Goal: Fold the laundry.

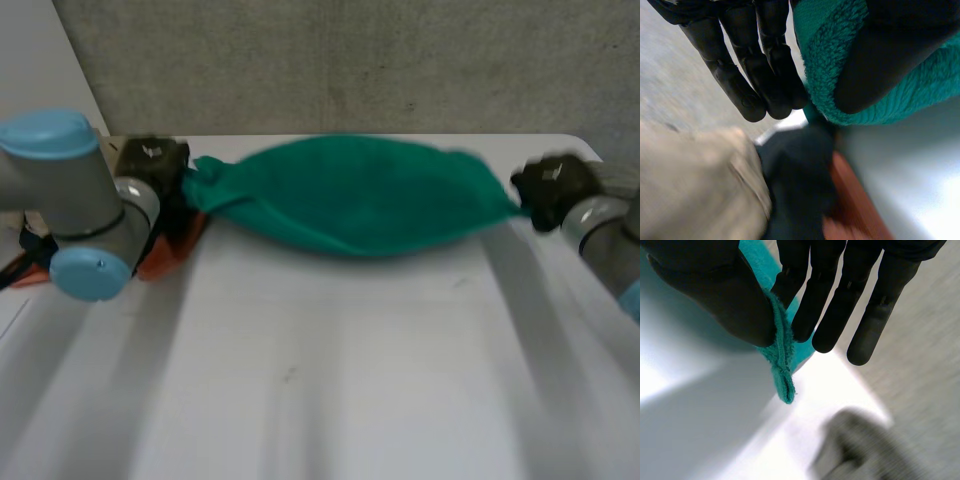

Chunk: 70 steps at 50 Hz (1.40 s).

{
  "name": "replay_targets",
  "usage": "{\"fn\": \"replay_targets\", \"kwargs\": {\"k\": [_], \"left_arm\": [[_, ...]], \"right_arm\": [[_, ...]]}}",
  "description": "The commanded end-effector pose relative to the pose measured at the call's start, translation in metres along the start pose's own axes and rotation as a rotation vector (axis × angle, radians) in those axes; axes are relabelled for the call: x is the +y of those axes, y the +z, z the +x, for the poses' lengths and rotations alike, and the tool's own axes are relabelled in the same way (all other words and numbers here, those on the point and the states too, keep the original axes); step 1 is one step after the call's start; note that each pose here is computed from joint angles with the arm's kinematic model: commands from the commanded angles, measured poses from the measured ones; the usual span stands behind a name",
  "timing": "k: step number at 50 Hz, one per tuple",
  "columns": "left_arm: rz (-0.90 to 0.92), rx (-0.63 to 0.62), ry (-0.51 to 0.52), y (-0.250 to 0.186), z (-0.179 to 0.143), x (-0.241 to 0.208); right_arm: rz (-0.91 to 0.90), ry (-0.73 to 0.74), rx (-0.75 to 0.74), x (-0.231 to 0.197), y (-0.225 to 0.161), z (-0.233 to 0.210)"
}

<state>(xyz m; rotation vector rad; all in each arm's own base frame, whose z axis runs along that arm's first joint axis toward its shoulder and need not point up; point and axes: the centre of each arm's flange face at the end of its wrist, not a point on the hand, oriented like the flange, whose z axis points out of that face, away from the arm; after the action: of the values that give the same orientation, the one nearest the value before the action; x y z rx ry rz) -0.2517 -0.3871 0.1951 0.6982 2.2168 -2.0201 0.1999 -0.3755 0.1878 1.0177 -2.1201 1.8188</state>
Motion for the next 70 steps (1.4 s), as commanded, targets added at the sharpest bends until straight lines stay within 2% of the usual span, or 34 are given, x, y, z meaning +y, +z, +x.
{"fn": "replay_targets", "kwargs": {"k": [1,10,26,29,33,37,43,50,55,62,70], "left_arm": [[-0.098,0.042,0.125,-0.009,0.004,0.028],[-0.065,0.131,0.209,-0.025,0.014,0.033],[0.057,0.199,0.558,-0.036,0.031,0.062],[0.057,0.197,0.588,-0.038,0.028,0.061],[0.051,0.202,0.560,-0.050,0.023,0.048],[0.025,0.252,0.480,-0.070,0.023,0.034],[-0.071,0.405,0.324,-0.097,0.042,0.031],[-0.106,0.492,0.276,-0.101,0.067,0.029],[-0.088,0.460,0.268,-0.089,0.080,0.019],[-0.122,0.357,0.197,-0.071,0.102,0.010],[-0.235,0.242,0.236,-0.058,0.109,0.021]], "right_arm": [[-0.154,0.043,-0.070,0.038,-0.003,-0.013],[-0.159,0.110,-0.066,0.034,-0.012,-0.009],[-0.178,0.113,-0.081,0.036,-0.020,-0.013],[-0.184,0.113,-0.085,0.037,-0.020,-0.013],[-0.191,0.115,-0.089,0.037,-0.021,-0.014],[-0.192,0.115,-0.087,0.038,-0.021,-0.013],[-0.196,0.113,-0.090,0.039,-0.021,-0.014],[-0.201,0.111,-0.093,0.040,-0.022,-0.015],[-0.202,0.106,-0.094,0.040,-0.022,-0.015],[-0.203,0.105,-0.095,0.041,-0.023,-0.014],[-0.198,0.110,-0.087,0.041,-0.024,-0.008]]}}
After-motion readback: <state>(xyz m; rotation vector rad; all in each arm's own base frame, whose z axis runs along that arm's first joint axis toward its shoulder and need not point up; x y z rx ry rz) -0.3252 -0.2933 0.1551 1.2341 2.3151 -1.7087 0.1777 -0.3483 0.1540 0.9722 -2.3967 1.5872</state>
